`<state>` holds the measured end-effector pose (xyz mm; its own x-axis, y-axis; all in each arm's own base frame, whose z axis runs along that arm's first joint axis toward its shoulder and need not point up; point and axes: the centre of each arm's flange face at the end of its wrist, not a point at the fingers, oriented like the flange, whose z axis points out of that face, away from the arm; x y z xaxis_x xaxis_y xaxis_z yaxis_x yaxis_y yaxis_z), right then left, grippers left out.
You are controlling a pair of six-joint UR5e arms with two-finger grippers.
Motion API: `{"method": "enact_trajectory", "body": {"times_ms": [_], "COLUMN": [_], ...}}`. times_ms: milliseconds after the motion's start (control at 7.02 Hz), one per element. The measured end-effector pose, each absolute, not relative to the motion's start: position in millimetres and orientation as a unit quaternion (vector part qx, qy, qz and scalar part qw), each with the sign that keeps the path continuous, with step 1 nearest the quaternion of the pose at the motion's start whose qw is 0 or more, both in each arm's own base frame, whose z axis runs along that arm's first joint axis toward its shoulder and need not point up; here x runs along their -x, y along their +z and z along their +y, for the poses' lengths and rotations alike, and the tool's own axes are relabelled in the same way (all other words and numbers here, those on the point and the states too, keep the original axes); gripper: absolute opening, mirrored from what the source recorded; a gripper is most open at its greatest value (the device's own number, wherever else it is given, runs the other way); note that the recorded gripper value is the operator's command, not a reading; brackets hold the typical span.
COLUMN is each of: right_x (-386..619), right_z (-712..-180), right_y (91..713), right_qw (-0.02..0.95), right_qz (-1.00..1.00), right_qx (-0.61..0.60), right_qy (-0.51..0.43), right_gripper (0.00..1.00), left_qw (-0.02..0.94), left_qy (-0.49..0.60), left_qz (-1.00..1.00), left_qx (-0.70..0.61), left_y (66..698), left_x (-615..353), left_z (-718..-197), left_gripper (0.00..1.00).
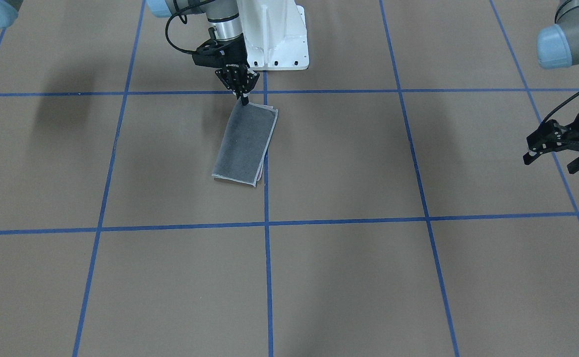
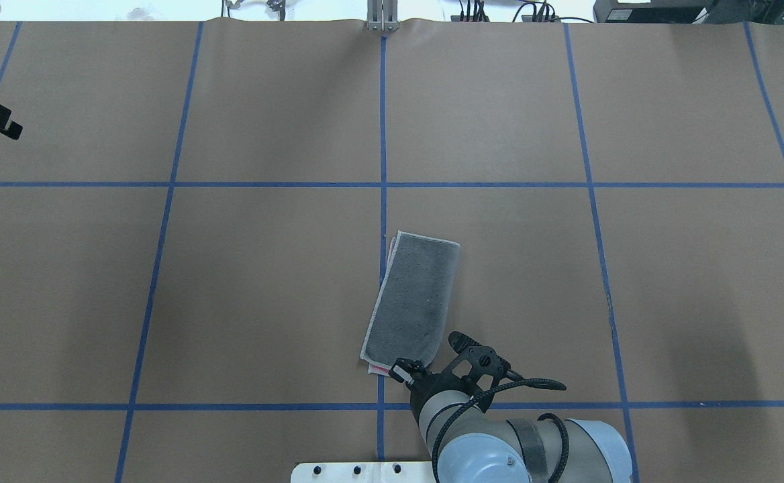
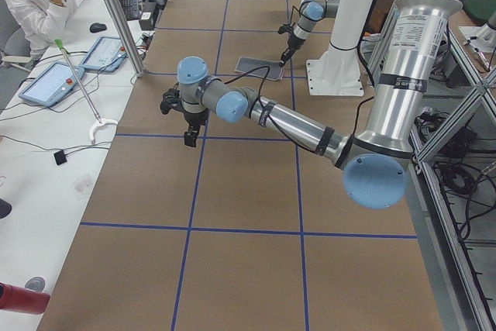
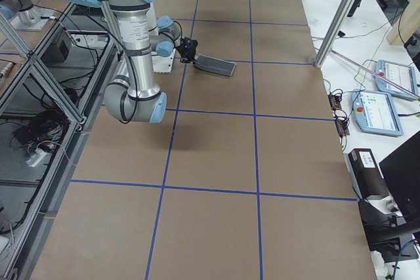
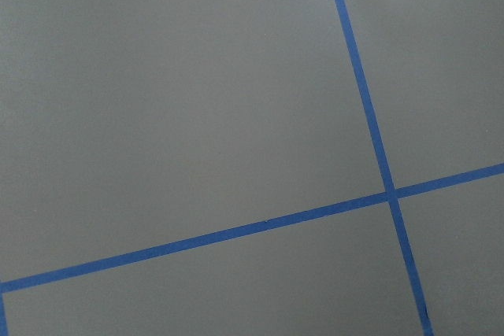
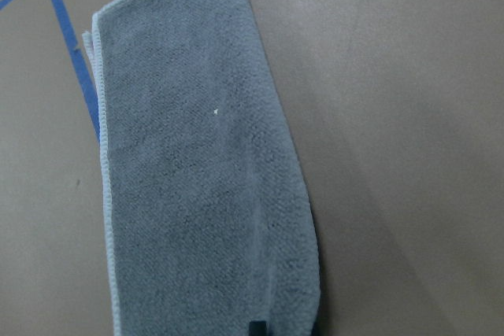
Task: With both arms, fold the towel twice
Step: 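Grasp the near end of the towel strip with the right gripper, then fold the held strip end over toward the far end with the right gripper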
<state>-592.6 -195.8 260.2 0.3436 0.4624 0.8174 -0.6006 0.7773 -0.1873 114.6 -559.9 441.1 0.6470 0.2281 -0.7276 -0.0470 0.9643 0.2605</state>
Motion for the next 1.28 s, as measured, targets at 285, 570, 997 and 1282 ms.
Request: {"method": "enact_trajectory", "body": {"times_ms": [285, 570, 997, 1282], "right_x": [581, 568, 550, 557], "right_z": [-209, -240, -296, -330], "right_y": [250, 243, 236, 238], "right_qw": [0.806, 0.793, 0.775, 0.771], "right_qz": [-0.481, -0.485, -0.481, -0.468], "right_qx": [-0.078, -0.089, -0.111, -0.125], "right_qy": [0.336, 0.358, 0.395, 0.414], "right_gripper": [0.0, 0.0, 0.0, 0.0], "left_qw": [0.901, 0.901, 0.9, 0.9], "left_qy": [0.076, 0.076, 0.077, 0.078], "left_qz": [0.413, 0.413, 0.414, 0.414], "left_qx": [-0.11, -0.109, -0.109, -0.11], "left_y": [441, 441, 438, 435], "left_x": [-114, -115, -118, -119], "left_z": [-560, -560, -562, -563], "left_gripper": [1.0, 1.0, 1.0, 1.0]}}
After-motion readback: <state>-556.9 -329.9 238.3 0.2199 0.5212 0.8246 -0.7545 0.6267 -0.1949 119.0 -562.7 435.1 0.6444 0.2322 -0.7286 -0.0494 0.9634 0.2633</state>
